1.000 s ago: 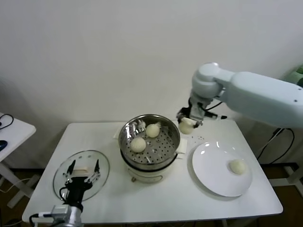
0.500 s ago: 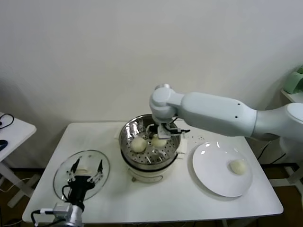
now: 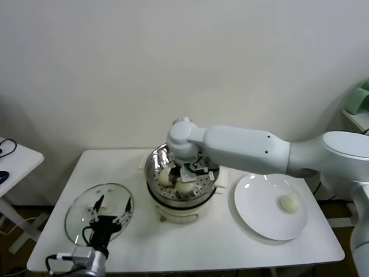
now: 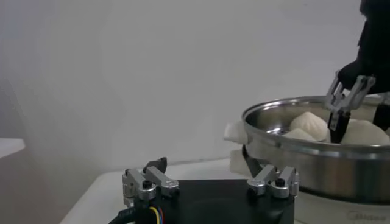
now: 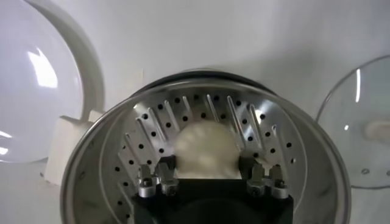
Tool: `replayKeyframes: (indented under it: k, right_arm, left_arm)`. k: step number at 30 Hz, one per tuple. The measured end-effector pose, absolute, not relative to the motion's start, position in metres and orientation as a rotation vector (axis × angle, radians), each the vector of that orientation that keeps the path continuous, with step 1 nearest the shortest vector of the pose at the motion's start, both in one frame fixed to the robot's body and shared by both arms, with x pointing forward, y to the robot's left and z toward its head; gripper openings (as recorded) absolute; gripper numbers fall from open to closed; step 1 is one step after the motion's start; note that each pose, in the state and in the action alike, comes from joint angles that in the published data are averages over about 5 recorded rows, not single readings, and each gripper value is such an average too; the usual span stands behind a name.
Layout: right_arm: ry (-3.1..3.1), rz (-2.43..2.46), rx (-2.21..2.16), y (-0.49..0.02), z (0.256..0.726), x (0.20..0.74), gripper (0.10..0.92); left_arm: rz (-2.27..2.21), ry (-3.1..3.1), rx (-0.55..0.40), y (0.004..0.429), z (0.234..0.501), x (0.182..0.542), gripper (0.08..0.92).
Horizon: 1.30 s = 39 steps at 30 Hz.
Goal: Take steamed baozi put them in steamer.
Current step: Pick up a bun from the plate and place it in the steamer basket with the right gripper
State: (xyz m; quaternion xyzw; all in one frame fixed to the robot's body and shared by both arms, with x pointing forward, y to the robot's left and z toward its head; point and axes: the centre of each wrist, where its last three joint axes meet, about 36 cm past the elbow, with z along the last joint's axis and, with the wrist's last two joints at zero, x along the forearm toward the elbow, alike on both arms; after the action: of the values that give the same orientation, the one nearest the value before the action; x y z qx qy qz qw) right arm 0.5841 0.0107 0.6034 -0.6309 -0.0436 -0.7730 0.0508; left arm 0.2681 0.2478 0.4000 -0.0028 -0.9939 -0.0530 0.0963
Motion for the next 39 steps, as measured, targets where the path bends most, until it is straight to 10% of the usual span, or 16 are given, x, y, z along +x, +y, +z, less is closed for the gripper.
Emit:
replayKeyframes:
  k: [26,39]
  right_arm:
    - [-0.143,-2.285,-1.993,-0.004,0.591,0.582,0.673]
    - [-0.131,-2.274,-1.989,-0.005,0.595,0.583,0.822]
  left_arm:
    - [-0.157,-2.924,-0.019,0.244,0.392,0.269,0.823]
    - [-0.152,-2.920,-0.015,0.244,0.391,0.268,0.823]
